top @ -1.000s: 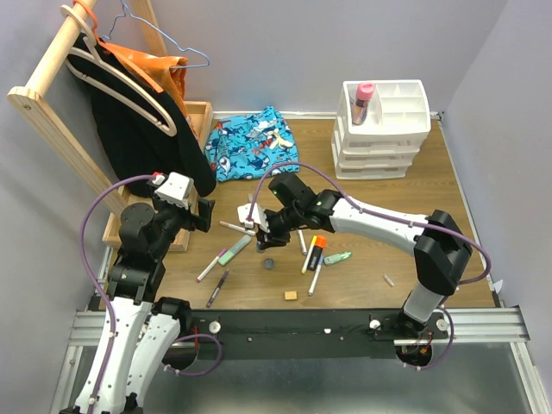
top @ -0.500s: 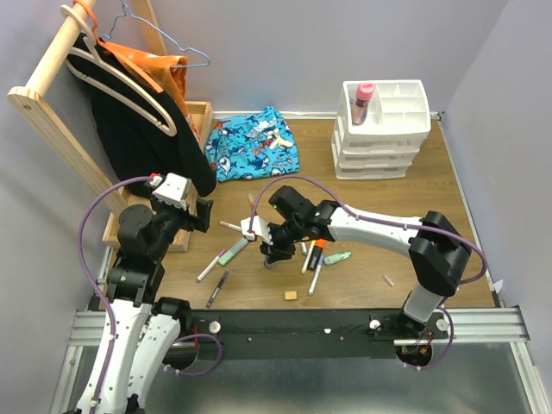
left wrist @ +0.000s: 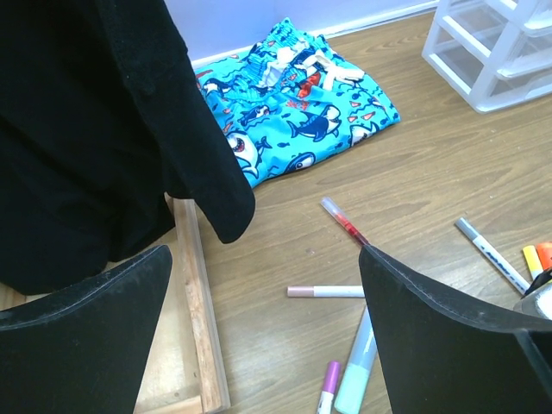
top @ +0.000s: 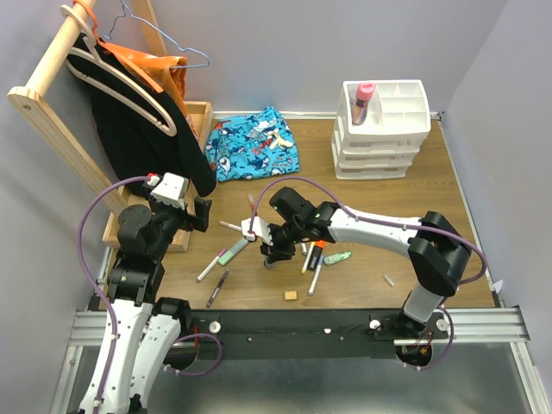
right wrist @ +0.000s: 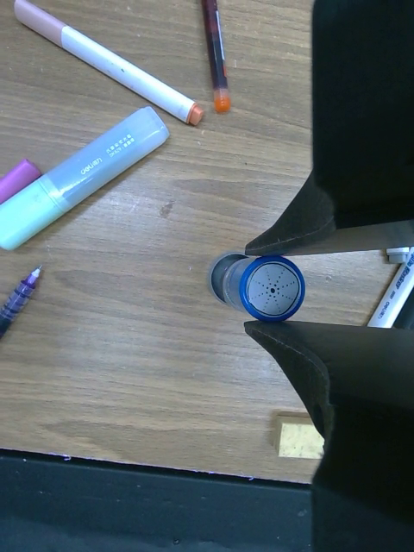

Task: Sort the stationery into containers
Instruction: Place the stationery at the center of the board, then pick up the stationery from the center of the board.

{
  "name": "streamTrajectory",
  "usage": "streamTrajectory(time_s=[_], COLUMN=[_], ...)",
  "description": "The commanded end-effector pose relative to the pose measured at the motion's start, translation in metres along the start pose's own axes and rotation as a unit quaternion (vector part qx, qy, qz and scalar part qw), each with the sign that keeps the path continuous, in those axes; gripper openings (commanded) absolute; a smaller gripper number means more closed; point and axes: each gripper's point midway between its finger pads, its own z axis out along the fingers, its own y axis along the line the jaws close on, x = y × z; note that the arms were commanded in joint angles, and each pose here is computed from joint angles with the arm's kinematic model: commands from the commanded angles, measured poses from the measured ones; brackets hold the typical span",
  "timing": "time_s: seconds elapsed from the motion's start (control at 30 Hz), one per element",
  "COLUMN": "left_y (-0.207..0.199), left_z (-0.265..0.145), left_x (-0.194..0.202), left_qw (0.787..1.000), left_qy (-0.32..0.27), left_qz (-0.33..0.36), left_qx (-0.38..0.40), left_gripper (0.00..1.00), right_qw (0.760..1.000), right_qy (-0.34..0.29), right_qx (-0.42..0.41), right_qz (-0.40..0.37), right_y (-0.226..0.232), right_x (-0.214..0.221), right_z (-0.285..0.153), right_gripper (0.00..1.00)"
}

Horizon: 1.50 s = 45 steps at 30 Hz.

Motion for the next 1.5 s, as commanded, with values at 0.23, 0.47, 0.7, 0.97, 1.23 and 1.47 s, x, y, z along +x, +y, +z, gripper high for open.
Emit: streamTrajectory(time_s=[0.23, 0.47, 0.7, 0.97, 1.23, 1.47], left_y=[-0.005, -0.005, -0.003, -0.004, -0.005, -0.004], left_z=[0.003, 0.004, 0.005, 0.006, 0.007, 0.009], left_x=[0.007, 0.009, 0.010, 0.015, 0.012, 0.002], left_qw=[1.000, 1.000, 1.000, 1.000, 0.999, 0.999], left_qy=[0.005, 0.007, 0.007, 0.013, 0.013, 0.004], left_qz=[-0.014, -0.015, -0.014, -0.016, -0.036, -0.030], left_qx=[0.014, 0.015, 0.012, 0.013, 0.012, 0.014], left_gripper=[0.99, 0.99, 0.99, 0.99, 0.99, 0.99], right_qw=[1.000, 1.000, 1.000, 1.000, 0.999, 1.000], right_qy=[-0.006, -0.003, 0.002, 0.010, 0.021, 0.019], right_qx=[0.000, -0.008, -0.015, -0.020, -0.015, 0.014], right_qz=[-0.010, -0.002, -0.003, 0.013, 0.025, 0.015], right_y=[-0.002, -0.004, -0.006, 0.006, 0.022, 0.008], right_x=[-0.005, -0.005, -0.004, 0.016, 0.042, 0.025], right_z=[0.006, 0.013, 0.019, 0.026, 0.047, 0.041], right_gripper=[0.00, 0.01, 0.00, 0.01, 0.01, 0.00])
